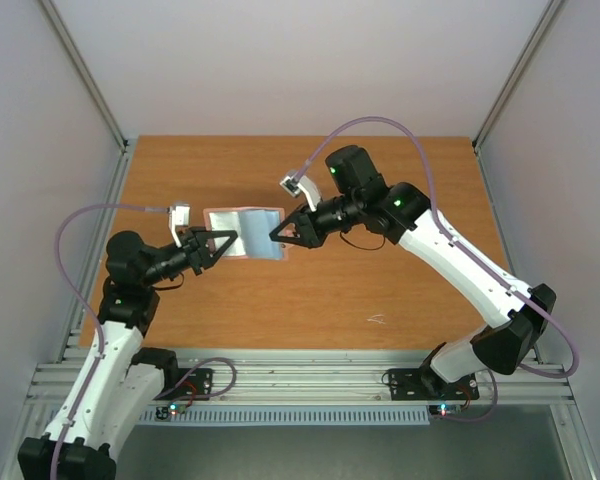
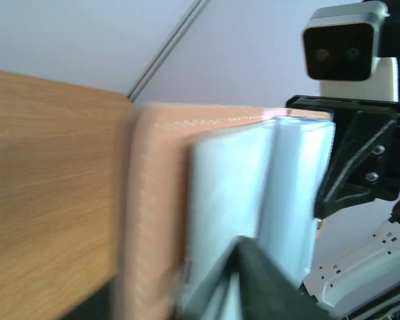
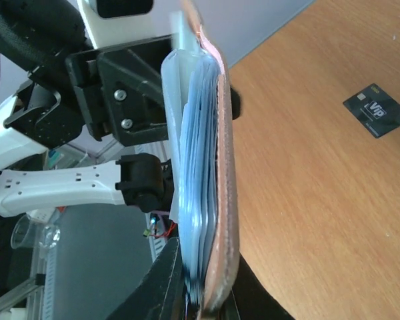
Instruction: Take the credit cards out of the card holder
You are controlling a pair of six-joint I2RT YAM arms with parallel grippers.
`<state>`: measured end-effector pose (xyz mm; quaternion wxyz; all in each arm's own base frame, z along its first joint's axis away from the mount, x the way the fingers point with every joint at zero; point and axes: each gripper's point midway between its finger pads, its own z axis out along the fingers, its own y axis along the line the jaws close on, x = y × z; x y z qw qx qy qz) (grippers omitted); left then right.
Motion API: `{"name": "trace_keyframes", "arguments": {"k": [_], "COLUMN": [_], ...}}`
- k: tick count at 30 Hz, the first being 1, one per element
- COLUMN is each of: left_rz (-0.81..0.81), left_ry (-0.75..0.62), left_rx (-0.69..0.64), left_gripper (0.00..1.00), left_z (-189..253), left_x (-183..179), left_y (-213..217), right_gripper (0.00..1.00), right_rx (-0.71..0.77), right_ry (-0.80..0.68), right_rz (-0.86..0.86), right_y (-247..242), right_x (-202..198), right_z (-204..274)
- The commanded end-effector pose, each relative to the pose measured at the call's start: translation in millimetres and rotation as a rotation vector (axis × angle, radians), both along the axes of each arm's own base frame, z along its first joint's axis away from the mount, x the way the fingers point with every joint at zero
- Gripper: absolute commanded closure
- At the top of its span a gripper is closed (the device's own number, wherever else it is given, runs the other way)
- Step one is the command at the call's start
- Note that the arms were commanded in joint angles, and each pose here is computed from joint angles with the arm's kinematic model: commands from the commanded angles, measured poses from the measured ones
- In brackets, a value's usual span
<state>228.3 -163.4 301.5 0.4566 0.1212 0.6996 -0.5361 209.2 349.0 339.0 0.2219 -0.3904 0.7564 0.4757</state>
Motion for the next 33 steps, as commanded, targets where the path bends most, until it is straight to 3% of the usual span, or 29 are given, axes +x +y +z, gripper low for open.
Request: {"name": "trace_keyframes", "arguments": {"k": [1, 2, 3, 11, 18, 27, 29, 33], "left_rz": [-0.038, -0.047, -0.056, -0.073, -0.045, 0.004, -0.002, -0.037], "left_ry": [-0.126, -0.142, -0.155, -0.362, -0.421, -0.412, -0.404, -0.398], "left_rx": [-0.018, -0.016, -0.012, 0.058, 0.051, 0.009, 0.006, 0.021], "left_gripper": [0.89, 0.98, 1.00, 1.00, 1.00, 1.00, 1.00, 1.00], "left_z": [32.6, 36.6, 40.8, 78.3, 93.7, 99.2, 98.1, 91.6], "left_x": [-12.6, -15.2, -18.2, -37.8, -27.3, -9.7, -9.7, -16.7], "left_y": [-2.6, -3.1, -3.6, -2.4, 1.2, 4.8, 4.2, 0.5], "right_gripper": [0.98, 0.96, 0.90, 0.71, 0.51, 0.27, 0.32, 0.69], "right_rx": [0.041, 0.041, 0.037, 0.061, 0.214, 0.228, 0.226, 0.175], "right_ry": [-0.101, -0.118, -0.140, -0.291, -0.352, -0.345, -0.347, -0.305], "right_rz": [0.037, 0.030, 0.003, -0.127, -0.001, 0.036, 0.058, 0.039], "right_y": [3.3, 3.6, 3.6, 20.1, 41.4, 42.6, 39.2, 34.2], "right_x": [-8.4, -6.4, -0.4, 46.1, 38.1, 31.1, 24.1, 23.1], "right_z": [20.9, 22.1, 22.6, 20.7, 49.2, 54.7, 57.2, 56.0]}}
